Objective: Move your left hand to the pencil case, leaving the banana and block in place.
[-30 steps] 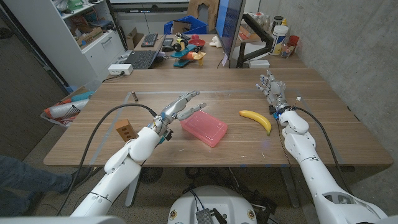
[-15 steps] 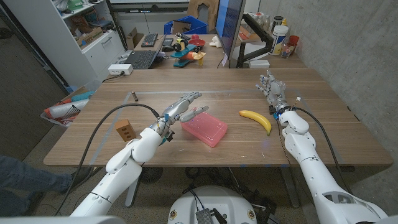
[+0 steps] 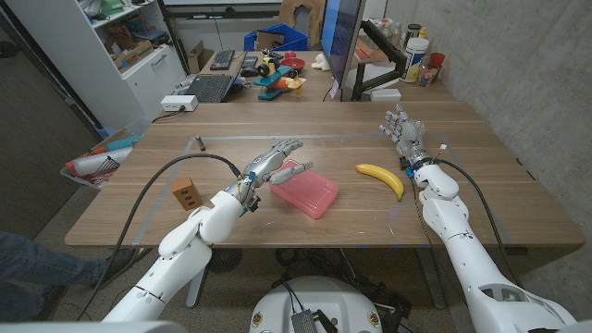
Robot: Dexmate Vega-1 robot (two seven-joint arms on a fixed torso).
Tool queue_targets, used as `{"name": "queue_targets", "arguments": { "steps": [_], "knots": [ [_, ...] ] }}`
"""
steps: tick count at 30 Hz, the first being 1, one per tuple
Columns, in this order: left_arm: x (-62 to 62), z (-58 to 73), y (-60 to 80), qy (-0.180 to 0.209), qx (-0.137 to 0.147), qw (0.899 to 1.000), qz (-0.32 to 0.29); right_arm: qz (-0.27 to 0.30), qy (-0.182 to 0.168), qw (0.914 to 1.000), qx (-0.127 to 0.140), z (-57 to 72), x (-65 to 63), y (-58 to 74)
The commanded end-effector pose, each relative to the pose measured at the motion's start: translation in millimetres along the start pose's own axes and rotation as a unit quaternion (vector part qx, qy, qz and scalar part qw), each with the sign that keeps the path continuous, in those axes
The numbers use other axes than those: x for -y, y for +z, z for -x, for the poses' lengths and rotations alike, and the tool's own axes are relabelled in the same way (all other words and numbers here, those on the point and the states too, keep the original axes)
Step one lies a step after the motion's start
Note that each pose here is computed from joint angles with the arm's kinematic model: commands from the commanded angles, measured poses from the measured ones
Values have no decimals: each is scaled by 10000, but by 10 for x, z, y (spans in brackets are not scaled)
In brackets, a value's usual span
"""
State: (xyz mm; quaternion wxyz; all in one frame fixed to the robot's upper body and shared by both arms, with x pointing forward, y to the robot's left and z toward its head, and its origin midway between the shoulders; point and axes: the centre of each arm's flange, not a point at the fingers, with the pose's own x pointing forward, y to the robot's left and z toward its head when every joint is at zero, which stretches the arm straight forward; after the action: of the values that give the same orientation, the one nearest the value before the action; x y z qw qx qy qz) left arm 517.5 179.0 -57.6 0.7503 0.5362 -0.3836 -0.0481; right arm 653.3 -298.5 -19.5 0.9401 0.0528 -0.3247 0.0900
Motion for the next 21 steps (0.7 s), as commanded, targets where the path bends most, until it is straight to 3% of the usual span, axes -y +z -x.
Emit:
{"name": "queue_targets", "arguments": {
  "steps": [1, 21],
  "knots": [
    [57, 4, 30, -123, -9, 9992, -369, 20, 26, 10000, -14, 12, -9, 2],
    [163, -56, 63, -483, 16, 9968, -633, 21, 7, 10000, -60, 12, 12, -23]
  ]
}}
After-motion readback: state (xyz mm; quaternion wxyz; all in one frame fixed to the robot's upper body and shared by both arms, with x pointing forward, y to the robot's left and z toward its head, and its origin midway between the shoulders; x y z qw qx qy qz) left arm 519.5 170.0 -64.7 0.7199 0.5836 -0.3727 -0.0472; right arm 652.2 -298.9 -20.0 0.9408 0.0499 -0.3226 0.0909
